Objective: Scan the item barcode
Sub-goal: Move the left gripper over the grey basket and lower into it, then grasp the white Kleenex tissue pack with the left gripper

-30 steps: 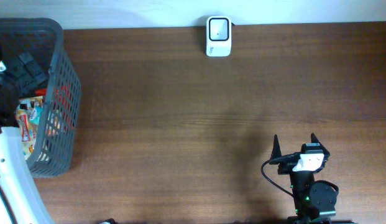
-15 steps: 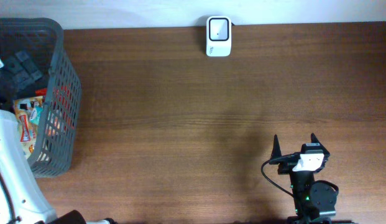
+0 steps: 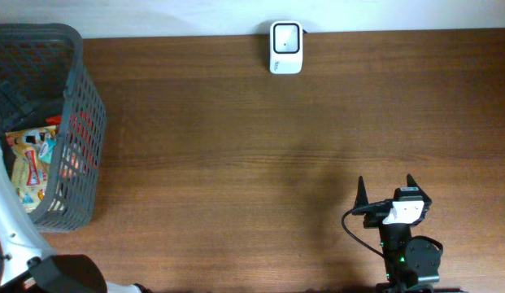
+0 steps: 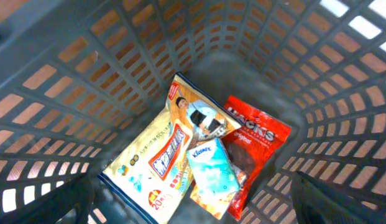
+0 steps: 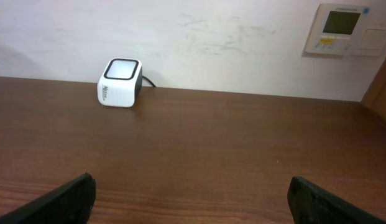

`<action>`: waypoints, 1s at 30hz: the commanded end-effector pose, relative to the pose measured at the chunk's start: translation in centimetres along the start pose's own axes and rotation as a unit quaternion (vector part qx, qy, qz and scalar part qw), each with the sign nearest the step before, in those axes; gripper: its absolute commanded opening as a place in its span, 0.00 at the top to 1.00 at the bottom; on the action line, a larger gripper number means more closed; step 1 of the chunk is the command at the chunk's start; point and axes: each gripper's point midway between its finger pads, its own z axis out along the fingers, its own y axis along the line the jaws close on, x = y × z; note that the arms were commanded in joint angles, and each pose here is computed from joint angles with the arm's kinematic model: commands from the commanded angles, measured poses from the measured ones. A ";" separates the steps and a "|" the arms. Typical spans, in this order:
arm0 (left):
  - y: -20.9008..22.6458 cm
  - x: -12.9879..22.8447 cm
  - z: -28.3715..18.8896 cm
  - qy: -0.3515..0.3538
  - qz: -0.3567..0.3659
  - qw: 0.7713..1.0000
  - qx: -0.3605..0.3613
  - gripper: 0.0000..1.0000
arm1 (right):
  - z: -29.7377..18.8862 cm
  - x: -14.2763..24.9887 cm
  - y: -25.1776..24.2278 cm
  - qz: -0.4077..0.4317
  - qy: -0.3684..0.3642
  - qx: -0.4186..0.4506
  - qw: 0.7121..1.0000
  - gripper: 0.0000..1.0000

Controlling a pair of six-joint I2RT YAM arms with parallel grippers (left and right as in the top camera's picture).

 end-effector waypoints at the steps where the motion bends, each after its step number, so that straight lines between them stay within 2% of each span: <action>1: 0.2 0.5 2.0 0.022 -0.005 1.000 -0.011 0.04 | 0.0 0.3 0.3 -0.003 0.003 -0.006 1.000 0.02; 4: 0.2 1.3 4.0 0.047 0.000 0.999 -0.019 0.04 | 0.0 0.3 0.3 -0.003 0.003 -0.006 1.000 0.02; 7: -0.2 2.3 5.7 0.072 0.003 0.997 -0.015 0.15 | 0.0 0.3 0.3 -0.003 0.003 -0.006 1.000 0.02; 11: -0.4 3.6 7.5 0.103 0.009 0.994 -0.019 0.16 | 0.0 0.3 0.3 -0.003 0.003 -0.006 1.000 0.02; 15: -0.5 5.1 9.4 0.138 0.015 0.990 -0.024 0.38 | 0.0 0.3 0.3 -0.003 0.003 -0.006 1.000 0.02; 17: -0.8 6.0 10.2 0.157 0.017 0.987 -0.019 0.44 | 0.0 0.3 0.3 -0.003 0.003 -0.006 1.000 0.02; 25: -2.1 9.3 13.2 0.224 0.019 0.974 0.006 0.46 | 0.0 0.3 0.3 -0.003 0.003 -0.006 1.000 0.02; 28: -2.1 10.4 14.0 0.245 0.021 0.969 0.003 0.51 | 0.0 0.3 0.3 -0.003 0.003 -0.006 1.000 0.01; 30: -2.2 10.8 14.2 0.254 0.022 0.967 0.006 0.46 | 0.0 0.3 0.3 -0.003 0.003 -0.006 1.000 0.02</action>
